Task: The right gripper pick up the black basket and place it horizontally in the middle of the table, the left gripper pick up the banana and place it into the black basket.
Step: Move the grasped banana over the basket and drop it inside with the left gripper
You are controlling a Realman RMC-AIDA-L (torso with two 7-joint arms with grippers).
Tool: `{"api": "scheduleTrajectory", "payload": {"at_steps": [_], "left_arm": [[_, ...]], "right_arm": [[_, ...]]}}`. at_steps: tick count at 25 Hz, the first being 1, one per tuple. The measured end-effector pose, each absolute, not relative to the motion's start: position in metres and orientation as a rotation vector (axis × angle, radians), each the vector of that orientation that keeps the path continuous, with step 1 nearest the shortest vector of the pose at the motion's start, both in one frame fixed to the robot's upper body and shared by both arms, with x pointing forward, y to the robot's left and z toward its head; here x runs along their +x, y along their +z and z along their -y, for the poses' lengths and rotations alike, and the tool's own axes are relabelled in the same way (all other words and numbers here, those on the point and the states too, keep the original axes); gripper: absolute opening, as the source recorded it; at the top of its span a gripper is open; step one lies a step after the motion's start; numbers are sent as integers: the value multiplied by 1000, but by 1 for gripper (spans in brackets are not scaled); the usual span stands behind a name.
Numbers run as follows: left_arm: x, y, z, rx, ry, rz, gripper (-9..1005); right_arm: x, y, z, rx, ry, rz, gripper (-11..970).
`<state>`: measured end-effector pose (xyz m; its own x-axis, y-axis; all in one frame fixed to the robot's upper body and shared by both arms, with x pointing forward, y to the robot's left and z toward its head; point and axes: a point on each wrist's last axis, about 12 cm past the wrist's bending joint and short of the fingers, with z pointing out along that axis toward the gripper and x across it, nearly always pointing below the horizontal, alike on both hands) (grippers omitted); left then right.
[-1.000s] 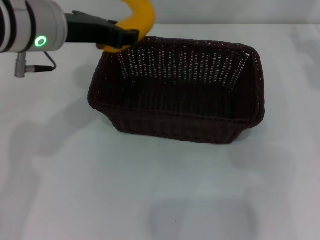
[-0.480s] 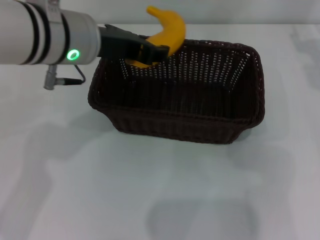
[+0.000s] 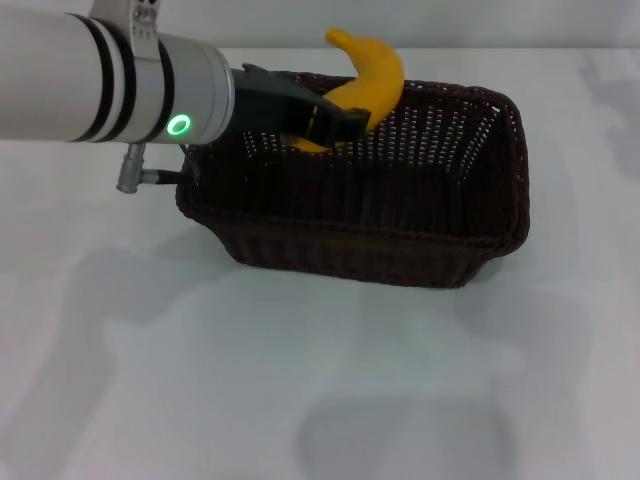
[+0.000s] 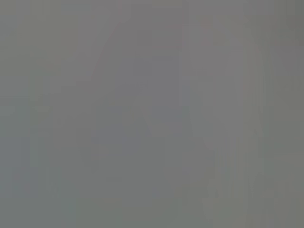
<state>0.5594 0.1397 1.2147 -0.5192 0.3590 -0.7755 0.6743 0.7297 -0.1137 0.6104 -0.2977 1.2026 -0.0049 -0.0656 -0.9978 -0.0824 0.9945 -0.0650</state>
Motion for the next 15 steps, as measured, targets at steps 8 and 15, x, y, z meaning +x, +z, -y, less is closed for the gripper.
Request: {"api": "scheduleTrajectory", "payload": {"at_steps": [8,15], "left_arm": [[556,1218,-136,809,-569,-2163,496],[556,1220,-134,794,-608,-2150,563]], "right_arm": [[610,1203,297,-118,16,-1576,629],[610,1202,298,-118,16,-1578,629]]}}
